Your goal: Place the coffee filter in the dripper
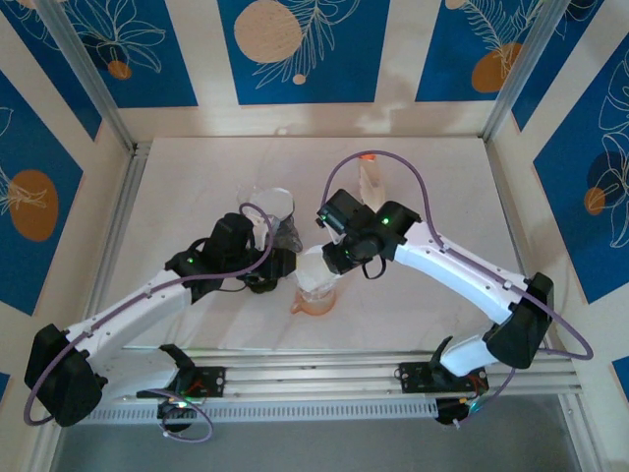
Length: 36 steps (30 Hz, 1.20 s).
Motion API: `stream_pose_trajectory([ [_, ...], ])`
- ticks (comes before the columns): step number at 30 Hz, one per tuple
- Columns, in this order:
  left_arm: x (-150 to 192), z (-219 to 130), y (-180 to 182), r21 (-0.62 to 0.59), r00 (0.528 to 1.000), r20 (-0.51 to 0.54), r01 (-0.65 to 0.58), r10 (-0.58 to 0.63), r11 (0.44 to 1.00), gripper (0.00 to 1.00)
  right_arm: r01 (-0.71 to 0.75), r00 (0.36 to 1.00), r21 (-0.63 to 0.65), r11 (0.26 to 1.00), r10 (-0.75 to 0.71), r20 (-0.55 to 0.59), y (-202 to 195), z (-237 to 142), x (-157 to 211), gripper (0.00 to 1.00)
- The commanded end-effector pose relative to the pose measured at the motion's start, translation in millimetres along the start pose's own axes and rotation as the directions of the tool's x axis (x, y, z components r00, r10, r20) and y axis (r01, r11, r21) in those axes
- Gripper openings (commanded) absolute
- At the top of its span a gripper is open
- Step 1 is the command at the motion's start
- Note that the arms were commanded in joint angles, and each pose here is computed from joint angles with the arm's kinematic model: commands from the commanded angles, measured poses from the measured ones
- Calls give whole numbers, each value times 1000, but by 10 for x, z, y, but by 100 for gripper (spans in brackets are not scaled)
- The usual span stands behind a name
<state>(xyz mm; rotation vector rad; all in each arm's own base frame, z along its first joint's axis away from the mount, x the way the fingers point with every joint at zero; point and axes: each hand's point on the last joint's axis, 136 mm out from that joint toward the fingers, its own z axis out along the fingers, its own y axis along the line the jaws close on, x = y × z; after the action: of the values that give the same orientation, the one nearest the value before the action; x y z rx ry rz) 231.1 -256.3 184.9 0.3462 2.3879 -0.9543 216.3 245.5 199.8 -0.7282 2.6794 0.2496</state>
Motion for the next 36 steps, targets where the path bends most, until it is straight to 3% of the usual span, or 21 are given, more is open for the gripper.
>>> stream_pose_trajectory([
  [1,7,3,-47,12,1000,-2,-10,10,1000,50,3,1000,-13,1000,-2,17,41,-59,-67,13],
  [5,-10,-15,-57,13,1000,3,-11,11,1000,51,18,1000,13,1000,-18,9,22,-41,-41,0],
  [11,11,14,-20,2,1000,-2,-2,2,1000,52,49,999,64,997,-48,-24,26,60,28,0],
  [20,-78,-81,-148,53,999,43,-10,8,999,64,72,997,91,993,-71,-18,48,40,13,0],
  [29,48,12,-68,36,1000,-14,3,-2,999,45,69,998,98,993,-68,-13,50,34,23,1],
  [32,78,38,-57,36,1000,-27,6,-5,999,43,59,998,105,993,-59,2,32,-4,6,9],
  [36,85,48,-47,34,1000,-28,7,-6,999,42,31,995,74,997,-37,92,50,-175,-123,42],
])
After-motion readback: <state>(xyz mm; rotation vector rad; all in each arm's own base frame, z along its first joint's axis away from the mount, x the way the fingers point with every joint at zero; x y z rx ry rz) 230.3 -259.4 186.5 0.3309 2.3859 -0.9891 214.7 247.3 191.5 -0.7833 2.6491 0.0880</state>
